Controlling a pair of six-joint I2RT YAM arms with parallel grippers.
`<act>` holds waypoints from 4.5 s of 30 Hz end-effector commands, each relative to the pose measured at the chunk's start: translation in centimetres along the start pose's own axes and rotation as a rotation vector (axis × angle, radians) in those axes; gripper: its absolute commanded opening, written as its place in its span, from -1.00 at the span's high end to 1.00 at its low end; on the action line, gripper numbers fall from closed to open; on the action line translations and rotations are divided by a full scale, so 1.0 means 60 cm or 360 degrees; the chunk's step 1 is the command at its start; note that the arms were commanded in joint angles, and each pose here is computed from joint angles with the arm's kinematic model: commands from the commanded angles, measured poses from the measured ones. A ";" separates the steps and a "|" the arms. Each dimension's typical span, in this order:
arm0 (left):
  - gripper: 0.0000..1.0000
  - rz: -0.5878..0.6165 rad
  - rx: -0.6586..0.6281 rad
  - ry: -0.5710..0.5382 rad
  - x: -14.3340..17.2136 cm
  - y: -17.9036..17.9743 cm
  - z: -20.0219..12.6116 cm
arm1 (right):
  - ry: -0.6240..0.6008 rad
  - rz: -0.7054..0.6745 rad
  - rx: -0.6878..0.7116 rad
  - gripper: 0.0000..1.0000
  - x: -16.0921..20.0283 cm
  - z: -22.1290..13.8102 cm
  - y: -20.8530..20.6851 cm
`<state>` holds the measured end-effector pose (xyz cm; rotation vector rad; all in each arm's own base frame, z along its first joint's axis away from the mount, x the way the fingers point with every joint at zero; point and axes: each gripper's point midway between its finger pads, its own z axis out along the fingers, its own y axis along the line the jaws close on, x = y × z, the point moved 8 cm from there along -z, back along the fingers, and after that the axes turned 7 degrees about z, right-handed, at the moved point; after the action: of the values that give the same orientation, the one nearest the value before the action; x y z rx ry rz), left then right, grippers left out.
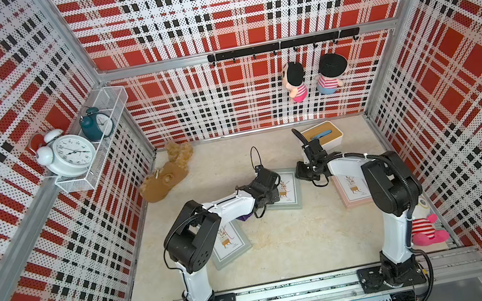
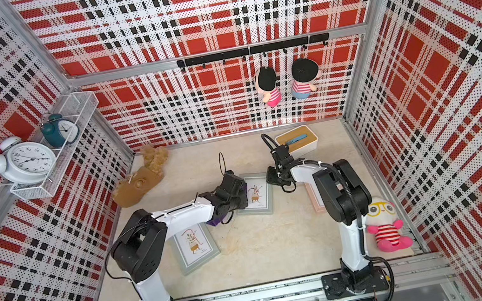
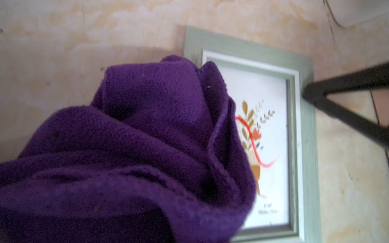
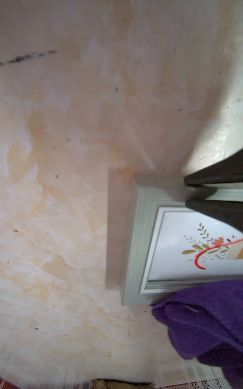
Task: Wipe the picture frame with a cloth
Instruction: Wipe the dirt from the picture frame, then adjust the cleaning item.
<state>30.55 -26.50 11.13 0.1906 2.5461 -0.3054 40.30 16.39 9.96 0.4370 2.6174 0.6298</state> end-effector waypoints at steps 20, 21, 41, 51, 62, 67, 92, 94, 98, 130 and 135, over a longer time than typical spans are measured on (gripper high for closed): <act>1.00 0.0046 -0.0124 0.0205 -0.075 0.034 0.109 | 0.0206 0.0048 0.0249 0.68 0.052 0.046 -0.066; 1.00 0.0066 -0.0138 0.0245 -0.050 0.034 0.103 | 0.0202 0.0051 0.0246 0.68 0.051 0.046 -0.066; 1.00 -0.0058 -0.0075 0.0125 -0.086 0.042 0.072 | 0.0199 0.0065 0.0248 0.67 0.055 0.051 -0.068; 1.00 0.0017 -0.0132 0.0216 -0.082 0.033 0.125 | 0.0197 0.0052 0.0265 0.67 0.053 0.049 -0.068; 1.00 -0.0127 -0.0104 0.0317 0.065 0.065 0.006 | 0.0177 0.0032 0.0220 0.66 0.047 0.040 -0.059; 1.00 -0.0163 -0.0040 0.0142 -0.036 0.055 0.045 | 0.0166 0.0015 0.0238 0.66 0.040 0.044 -0.057; 1.00 0.0096 -0.0004 -0.0006 -0.024 0.046 -0.101 | 0.0089 -0.0080 0.0098 0.58 0.001 0.001 -0.006; 1.00 0.0066 0.0056 -0.0108 -0.053 0.049 -0.123 | 0.0038 -0.0106 0.0024 0.46 -0.015 -0.021 0.017; 1.00 -0.0002 0.0163 -0.0253 -0.102 0.060 -0.151 | -0.0102 -0.0136 -0.0106 -0.01 -0.049 -0.083 0.063; 1.00 -0.0040 0.1440 -0.0938 -0.263 -0.051 -0.320 | 0.0301 0.0188 -0.2046 -0.63 -0.052 -0.311 0.243; 1.00 -0.0032 0.1473 -0.0897 -0.262 -0.055 -0.307 | 0.0399 0.0266 -0.2150 -0.46 -0.054 -0.318 0.248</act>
<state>33.40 -25.67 34.77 0.3119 1.7556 -1.2658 38.12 21.09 31.86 0.1659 1.8049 2.1773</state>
